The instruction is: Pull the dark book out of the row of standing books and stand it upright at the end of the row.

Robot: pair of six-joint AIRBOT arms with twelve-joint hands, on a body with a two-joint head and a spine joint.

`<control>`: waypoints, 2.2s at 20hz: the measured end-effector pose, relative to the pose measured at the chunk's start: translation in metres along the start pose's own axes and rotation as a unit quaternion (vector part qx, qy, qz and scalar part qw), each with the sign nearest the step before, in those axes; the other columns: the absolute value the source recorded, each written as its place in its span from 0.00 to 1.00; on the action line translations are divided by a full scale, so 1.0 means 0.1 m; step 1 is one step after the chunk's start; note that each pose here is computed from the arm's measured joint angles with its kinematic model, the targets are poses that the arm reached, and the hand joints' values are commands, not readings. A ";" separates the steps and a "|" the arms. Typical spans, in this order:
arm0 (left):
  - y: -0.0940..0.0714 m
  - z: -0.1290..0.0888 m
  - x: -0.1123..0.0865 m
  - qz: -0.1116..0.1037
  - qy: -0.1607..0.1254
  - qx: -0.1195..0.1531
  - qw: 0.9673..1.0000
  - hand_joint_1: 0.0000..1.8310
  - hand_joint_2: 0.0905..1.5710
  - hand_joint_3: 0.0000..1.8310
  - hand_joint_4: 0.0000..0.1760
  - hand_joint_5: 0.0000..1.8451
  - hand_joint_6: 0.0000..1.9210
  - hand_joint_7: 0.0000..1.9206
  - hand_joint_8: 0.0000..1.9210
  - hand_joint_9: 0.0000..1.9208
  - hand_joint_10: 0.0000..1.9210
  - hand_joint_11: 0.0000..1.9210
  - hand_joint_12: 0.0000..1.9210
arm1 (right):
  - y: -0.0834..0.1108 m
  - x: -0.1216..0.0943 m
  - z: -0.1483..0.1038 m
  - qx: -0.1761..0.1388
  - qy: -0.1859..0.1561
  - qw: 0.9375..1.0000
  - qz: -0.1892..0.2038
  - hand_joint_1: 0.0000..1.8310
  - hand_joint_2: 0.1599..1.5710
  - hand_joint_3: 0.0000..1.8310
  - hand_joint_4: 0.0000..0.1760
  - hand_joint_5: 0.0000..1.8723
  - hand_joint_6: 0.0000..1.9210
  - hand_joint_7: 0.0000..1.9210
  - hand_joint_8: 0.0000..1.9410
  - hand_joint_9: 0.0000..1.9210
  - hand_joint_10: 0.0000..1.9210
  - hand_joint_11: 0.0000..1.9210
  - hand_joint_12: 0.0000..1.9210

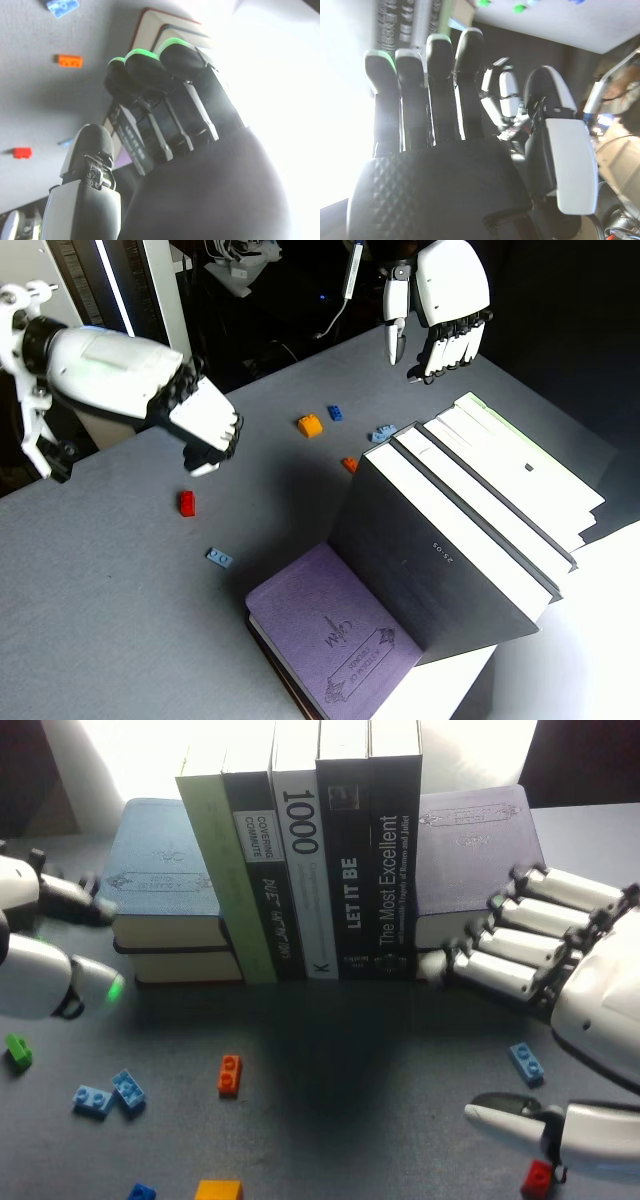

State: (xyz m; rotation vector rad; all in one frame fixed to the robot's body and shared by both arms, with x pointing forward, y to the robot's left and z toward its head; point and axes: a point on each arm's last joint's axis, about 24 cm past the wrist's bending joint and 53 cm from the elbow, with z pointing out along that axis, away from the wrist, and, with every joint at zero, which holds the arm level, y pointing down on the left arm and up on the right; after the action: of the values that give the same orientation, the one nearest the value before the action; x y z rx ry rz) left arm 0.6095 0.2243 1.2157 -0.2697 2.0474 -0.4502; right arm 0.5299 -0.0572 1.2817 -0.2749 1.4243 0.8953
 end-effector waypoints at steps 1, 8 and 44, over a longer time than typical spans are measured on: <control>-0.01 0.00 -0.01 0.002 -0.003 0.002 1.000 0.07 0.79 0.00 0.33 0.11 0.00 0.11 0.00 0.11 0.00 0.00 0.38 | 0.00 -0.01 0.01 0.000 0.002 1.000 0.011 0.05 0.72 0.01 0.00 0.13 0.06 0.16 0.00 0.09 0.09 0.00 0.45; 0.00 0.00 0.00 -0.002 0.000 0.000 1.000 0.05 0.79 0.00 0.33 0.10 0.00 0.09 0.00 0.10 0.00 0.00 0.33 | -0.02 0.05 0.08 0.018 0.034 0.997 0.061 0.01 0.73 0.00 0.00 0.10 0.01 0.08 0.00 0.06 0.01 0.00 0.23; -0.03 0.00 -0.03 -0.003 -0.004 0.006 1.000 0.05 0.78 0.00 0.31 0.12 0.00 0.11 0.00 0.10 0.00 0.00 0.34 | 0.03 -1.16 1.06 0.011 -0.209 0.977 0.042 0.00 0.71 0.00 0.00 0.44 0.05 0.10 0.00 0.00 0.00 0.00 0.00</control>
State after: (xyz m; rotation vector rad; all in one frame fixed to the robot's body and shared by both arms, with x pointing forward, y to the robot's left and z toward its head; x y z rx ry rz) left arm 0.6108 0.2232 1.2192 -0.2703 2.0354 -0.4637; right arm 0.6174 -0.0281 1.4087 -0.0060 1.0600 0.9411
